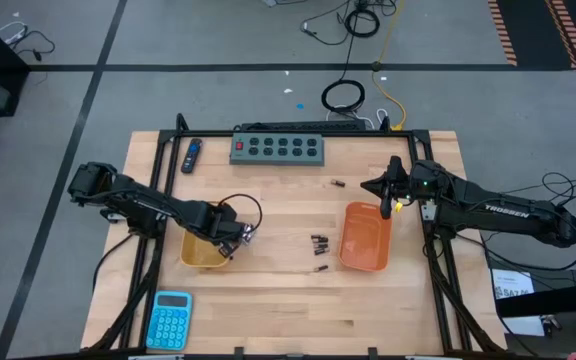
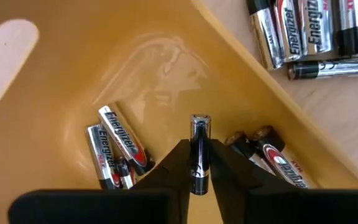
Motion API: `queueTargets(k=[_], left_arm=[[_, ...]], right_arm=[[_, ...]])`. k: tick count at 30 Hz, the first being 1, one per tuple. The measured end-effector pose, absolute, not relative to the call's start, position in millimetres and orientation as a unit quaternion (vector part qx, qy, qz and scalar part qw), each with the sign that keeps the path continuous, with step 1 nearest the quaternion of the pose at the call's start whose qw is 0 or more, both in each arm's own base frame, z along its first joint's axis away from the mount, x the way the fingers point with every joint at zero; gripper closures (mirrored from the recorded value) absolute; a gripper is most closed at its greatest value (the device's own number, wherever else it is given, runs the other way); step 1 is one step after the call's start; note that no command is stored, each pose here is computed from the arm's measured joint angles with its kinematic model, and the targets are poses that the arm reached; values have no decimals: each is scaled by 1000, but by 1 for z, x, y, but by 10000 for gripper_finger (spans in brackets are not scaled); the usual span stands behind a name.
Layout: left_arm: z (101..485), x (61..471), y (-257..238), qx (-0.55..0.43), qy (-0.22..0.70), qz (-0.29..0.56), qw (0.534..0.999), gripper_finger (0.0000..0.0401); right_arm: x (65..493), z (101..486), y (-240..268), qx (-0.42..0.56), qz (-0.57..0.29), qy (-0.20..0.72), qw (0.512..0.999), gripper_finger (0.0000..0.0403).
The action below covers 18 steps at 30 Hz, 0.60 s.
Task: Sort batteries
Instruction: Put the silver battery into the yellow bin
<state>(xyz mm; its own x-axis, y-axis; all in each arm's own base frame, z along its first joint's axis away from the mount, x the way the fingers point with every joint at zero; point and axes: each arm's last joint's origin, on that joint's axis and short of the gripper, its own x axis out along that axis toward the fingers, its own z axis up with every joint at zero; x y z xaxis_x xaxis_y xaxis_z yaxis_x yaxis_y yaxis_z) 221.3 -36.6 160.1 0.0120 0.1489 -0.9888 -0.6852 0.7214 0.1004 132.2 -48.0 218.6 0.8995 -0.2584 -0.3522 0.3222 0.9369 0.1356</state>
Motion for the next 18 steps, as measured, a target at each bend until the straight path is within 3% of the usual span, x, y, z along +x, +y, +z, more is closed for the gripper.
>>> queueTargets(k=[9, 13, 18], left_arm=[[162, 220, -35, -184, 634, 318, 681, 258], [177, 226, -35, -157, 623, 331, 691, 252], [205, 244, -40, -79, 582, 314, 746, 253]], right_arm=[[132, 218, -48, 96, -150, 168, 970, 403], [132, 218, -48, 96, -150, 168, 970, 403], [132, 219, -48, 96, -150, 167, 970, 403]])
